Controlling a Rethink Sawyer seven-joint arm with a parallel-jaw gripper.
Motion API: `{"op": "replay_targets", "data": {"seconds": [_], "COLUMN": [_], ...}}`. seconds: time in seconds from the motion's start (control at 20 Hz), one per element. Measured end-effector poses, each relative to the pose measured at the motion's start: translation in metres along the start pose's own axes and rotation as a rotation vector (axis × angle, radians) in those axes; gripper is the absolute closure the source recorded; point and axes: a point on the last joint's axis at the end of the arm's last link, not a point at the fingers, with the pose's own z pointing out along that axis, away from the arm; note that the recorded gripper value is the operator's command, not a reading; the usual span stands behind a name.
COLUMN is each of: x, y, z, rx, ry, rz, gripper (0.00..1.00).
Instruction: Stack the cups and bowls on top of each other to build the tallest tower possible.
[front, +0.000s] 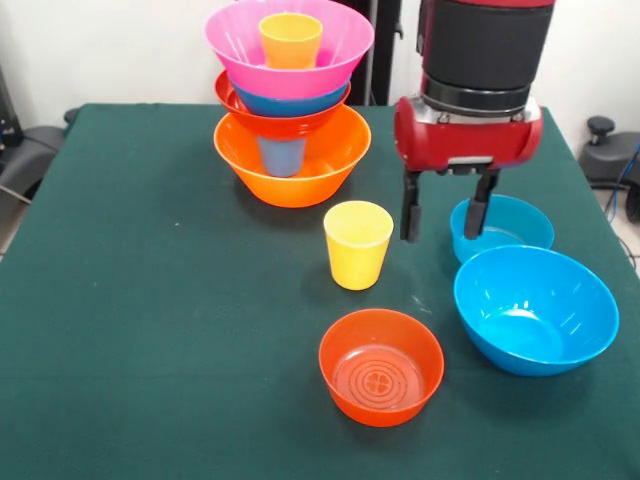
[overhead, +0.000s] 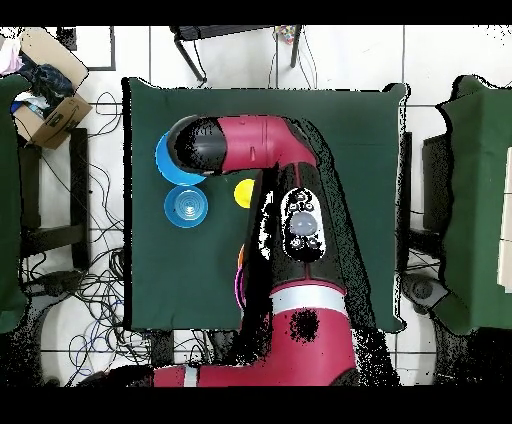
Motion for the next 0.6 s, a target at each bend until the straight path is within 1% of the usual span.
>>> {"op": "replay_targets", "data": {"seconds": [0.15,0.35,0.5,0.6], "x": [0.006,0.013,0.019,0.023], "y": [-0.005,-0.012,-0.016,-0.017], "z": [0.008,0.016,0.019,0.02], "rx": [0.009,0.022,0.029,0.031], "ry": [0.007,0.014,0.021,0.03], "rz": [0.038,0.07,0.089,0.111], "gripper": [0.0,0.0,0.0,0.0]}}
